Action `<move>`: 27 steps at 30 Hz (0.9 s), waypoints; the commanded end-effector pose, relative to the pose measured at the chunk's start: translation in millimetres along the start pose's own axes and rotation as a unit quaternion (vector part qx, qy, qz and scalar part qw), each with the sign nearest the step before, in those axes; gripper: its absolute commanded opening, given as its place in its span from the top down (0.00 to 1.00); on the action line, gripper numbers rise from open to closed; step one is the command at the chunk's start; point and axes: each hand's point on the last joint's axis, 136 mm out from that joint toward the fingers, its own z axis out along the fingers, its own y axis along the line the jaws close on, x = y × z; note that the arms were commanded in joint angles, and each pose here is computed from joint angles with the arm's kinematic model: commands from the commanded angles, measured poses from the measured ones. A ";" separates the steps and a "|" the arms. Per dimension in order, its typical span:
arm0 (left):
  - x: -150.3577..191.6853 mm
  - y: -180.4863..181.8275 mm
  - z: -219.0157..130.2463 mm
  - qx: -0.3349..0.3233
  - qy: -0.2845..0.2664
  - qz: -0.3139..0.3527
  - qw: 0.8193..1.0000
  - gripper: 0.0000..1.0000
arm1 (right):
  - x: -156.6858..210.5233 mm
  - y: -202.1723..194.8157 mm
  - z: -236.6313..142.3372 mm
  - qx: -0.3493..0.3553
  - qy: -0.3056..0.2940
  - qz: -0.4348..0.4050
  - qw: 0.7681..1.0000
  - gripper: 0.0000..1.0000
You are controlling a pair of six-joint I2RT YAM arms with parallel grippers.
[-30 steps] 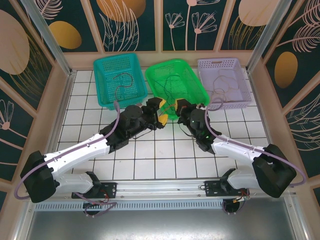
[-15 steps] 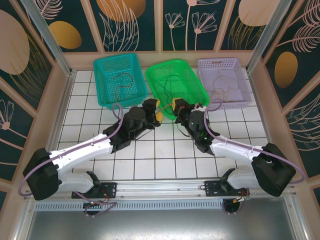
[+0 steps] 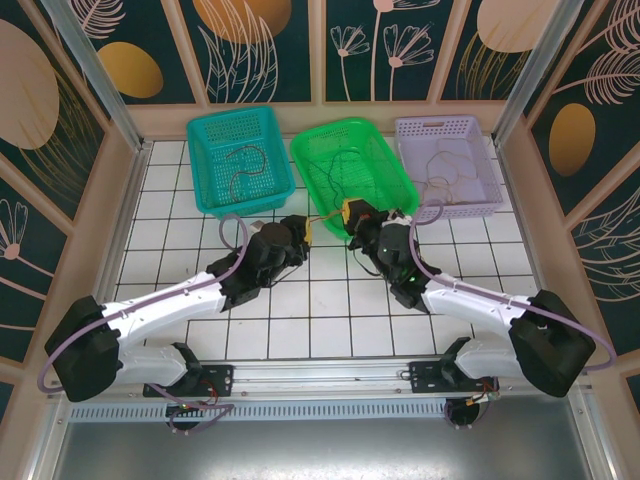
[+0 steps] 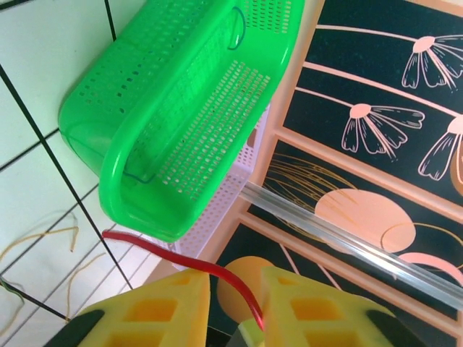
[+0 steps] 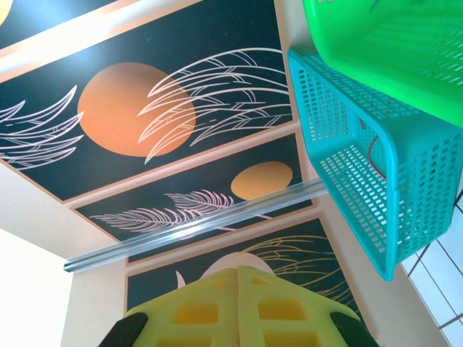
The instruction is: Untangle the cables
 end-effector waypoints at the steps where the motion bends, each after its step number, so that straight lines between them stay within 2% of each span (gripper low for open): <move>1: -23.1 -2.7 -3.7 0.022 -0.034 -0.226 0.973 0.82 | 4.5 7.3 -7.9 -0.007 0.010 0.021 1.000 1.00; 12: -53.1 -11.7 -5.3 0.024 -0.073 -0.171 0.982 1.00 | 8.6 -4.8 -11.2 0.027 0.019 0.025 0.999 1.00; 17: -71.1 -22.8 -12.9 0.026 -0.104 -0.106 0.989 1.00 | 6.8 -13.1 -12.4 0.051 0.019 0.011 0.998 1.00; 20: -77.9 -32.7 -15.9 0.022 -0.121 -0.048 0.991 1.00 | 7.0 -20.9 -10.2 0.086 0.023 -0.012 0.996 1.00; 23: -80.8 -50.7 -19.6 0.015 -0.135 0.053 0.989 1.00 | 8.1 -27.9 -5.3 0.124 0.033 -0.031 0.991 1.00; 27: -80.2 -83.4 -29.6 -0.018 -0.170 0.213 0.962 1.00 | 5.5 -28.9 2.2 0.173 0.037 -0.087 0.980 1.00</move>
